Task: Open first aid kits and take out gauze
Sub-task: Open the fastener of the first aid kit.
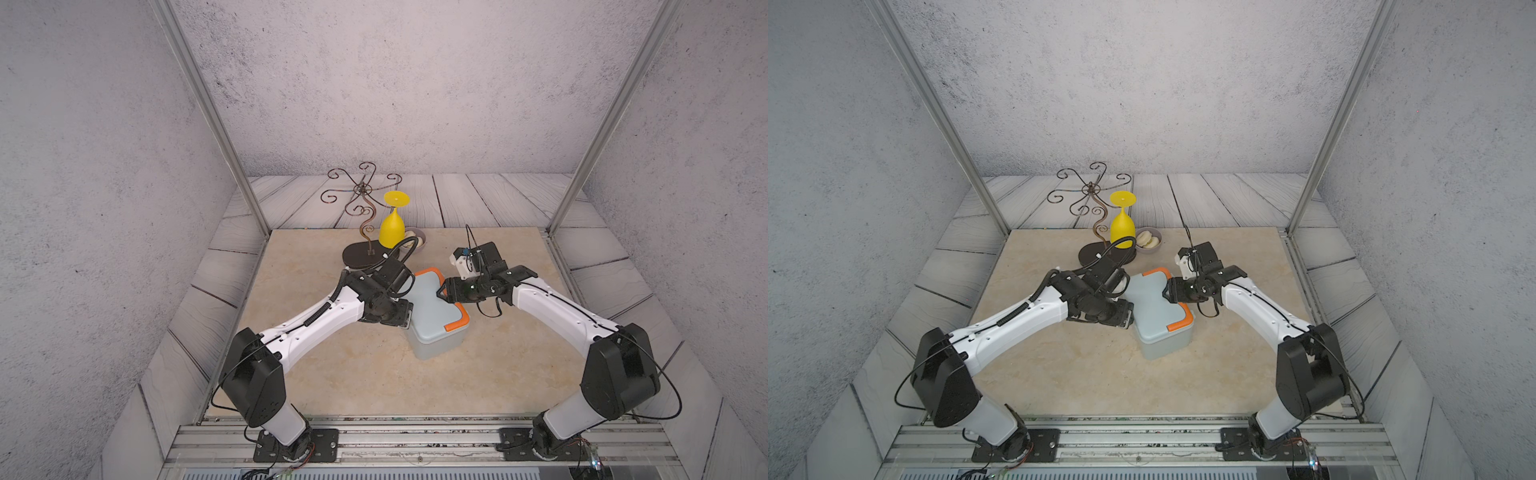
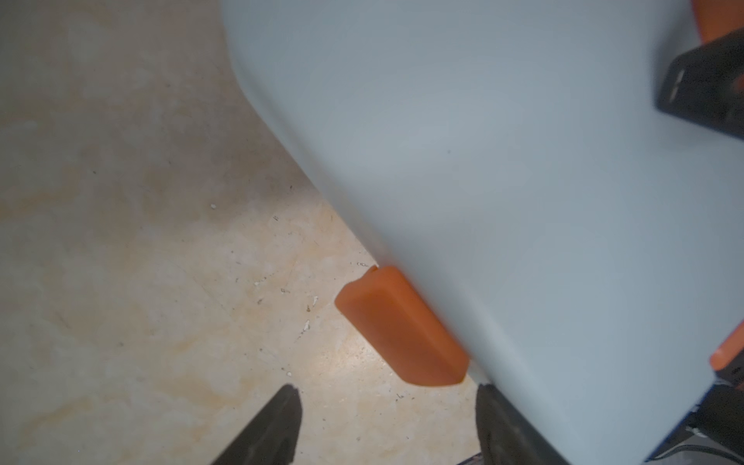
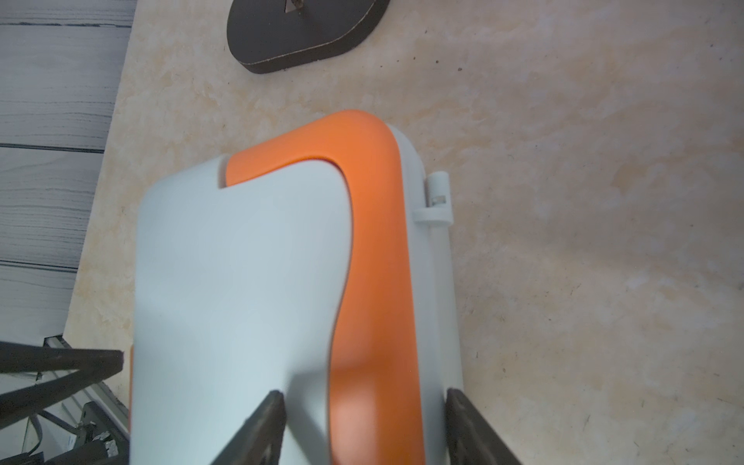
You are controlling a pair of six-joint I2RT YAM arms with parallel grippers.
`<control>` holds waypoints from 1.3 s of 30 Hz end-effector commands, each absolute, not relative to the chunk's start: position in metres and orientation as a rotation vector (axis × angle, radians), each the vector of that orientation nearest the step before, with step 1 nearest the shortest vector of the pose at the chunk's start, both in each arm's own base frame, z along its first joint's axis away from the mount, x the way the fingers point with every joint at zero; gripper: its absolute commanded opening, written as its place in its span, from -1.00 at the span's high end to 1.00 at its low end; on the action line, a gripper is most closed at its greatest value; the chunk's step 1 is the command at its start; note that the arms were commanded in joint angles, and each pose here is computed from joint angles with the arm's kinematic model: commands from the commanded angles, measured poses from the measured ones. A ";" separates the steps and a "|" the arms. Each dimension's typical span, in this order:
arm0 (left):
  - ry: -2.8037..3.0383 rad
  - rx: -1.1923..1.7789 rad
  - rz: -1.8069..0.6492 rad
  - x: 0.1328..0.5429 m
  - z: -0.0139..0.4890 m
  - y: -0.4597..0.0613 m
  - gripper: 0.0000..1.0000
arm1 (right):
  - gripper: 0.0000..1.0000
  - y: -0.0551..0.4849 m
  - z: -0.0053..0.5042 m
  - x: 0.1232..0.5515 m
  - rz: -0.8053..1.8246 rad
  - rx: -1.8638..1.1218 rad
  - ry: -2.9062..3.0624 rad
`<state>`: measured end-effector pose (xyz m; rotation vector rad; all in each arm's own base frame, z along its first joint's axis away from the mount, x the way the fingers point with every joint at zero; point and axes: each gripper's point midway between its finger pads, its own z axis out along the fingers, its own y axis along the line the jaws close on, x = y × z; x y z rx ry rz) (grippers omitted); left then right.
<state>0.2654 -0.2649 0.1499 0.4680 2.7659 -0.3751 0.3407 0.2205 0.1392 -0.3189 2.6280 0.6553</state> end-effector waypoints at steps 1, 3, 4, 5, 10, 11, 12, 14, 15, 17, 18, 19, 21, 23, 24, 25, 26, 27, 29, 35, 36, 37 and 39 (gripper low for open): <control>2.708 0.598 -0.341 0.273 0.145 -0.277 -0.52 | -0.25 0.164 0.040 0.278 0.280 -0.313 3.059; 2.703 0.599 -0.282 0.277 0.142 -0.271 -0.52 | -0.25 0.164 0.041 0.278 0.281 -0.313 3.057; 2.700 0.598 -0.245 0.280 0.141 -0.268 -0.52 | -0.25 0.164 0.040 0.278 0.281 -0.313 3.058; 2.698 0.589 -0.194 0.282 0.140 -0.262 -0.52 | -0.25 0.165 0.040 0.278 0.283 -0.313 3.059; 2.677 0.498 -0.037 0.291 0.144 -0.240 -0.50 | -0.25 0.164 0.037 0.277 0.280 -0.315 3.065; 2.666 0.474 -0.038 0.292 0.147 -0.239 -0.50 | -0.25 0.164 0.037 0.276 0.279 -0.317 3.066; 2.659 0.456 -0.046 0.293 0.149 -0.238 -0.50 | -0.25 0.163 0.036 0.276 0.278 -0.316 3.069; 2.642 0.395 -0.097 0.294 0.154 -0.234 -0.49 | -0.25 0.163 0.034 0.274 0.277 -0.315 3.071; 2.636 0.364 -0.120 0.294 0.156 -0.232 -0.49 | -0.25 0.162 0.034 0.274 0.276 -0.314 3.071; 2.630 0.284 -0.196 0.293 0.158 -0.227 -0.47 | -0.25 0.161 0.033 0.273 0.269 -0.315 3.074; 2.620 0.248 -0.229 0.292 0.159 -0.224 -0.46 | -0.25 0.161 0.033 0.272 0.266 -0.318 3.074; 2.608 0.209 -0.267 0.292 0.158 -0.221 -0.46 | -0.25 0.159 0.032 0.272 0.261 -0.314 3.079; 2.579 0.134 -0.337 0.292 0.157 -0.215 -0.46 | -0.25 0.160 0.032 0.272 0.261 -0.316 3.078; 2.596 0.060 -0.389 0.289 0.150 -0.204 -0.44 | -0.25 0.159 0.032 0.271 0.259 -0.314 3.079; 2.604 0.033 -0.393 0.288 0.147 -0.199 -0.43 | -0.25 0.159 0.032 0.271 0.259 -0.315 3.079; 2.616 0.010 -0.396 0.286 0.144 -0.193 -0.43 | -0.25 0.159 0.033 0.271 0.257 -0.313 3.077; 2.622 -0.003 -0.406 0.285 0.142 -0.190 -0.43 | -0.25 0.159 0.033 0.271 0.255 -0.318 3.077; 2.626 -0.015 -0.419 0.283 0.142 -0.187 -0.43 | -0.25 0.158 0.035 0.271 0.254 -0.318 3.076; 2.618 -0.016 -0.471 0.281 0.150 -0.188 -0.43 | -0.24 0.158 0.042 0.272 0.249 -0.326 3.067; 2.519 0.085 -0.692 0.278 0.217 -0.213 -0.43 | 0.03 0.151 0.074 0.280 0.175 -0.362 3.025; 2.508 0.098 -0.711 0.279 0.227 -0.216 -0.43 | 0.13 0.150 0.077 0.281 0.165 -0.367 3.025; 2.495 0.114 -0.733 0.280 0.236 -0.220 -0.43 | 0.22 0.150 0.080 0.281 0.162 -0.368 3.024; 2.481 0.138 -0.782 0.283 0.248 -0.229 -0.43 | 0.33 0.150 0.087 0.281 0.172 -0.369 3.011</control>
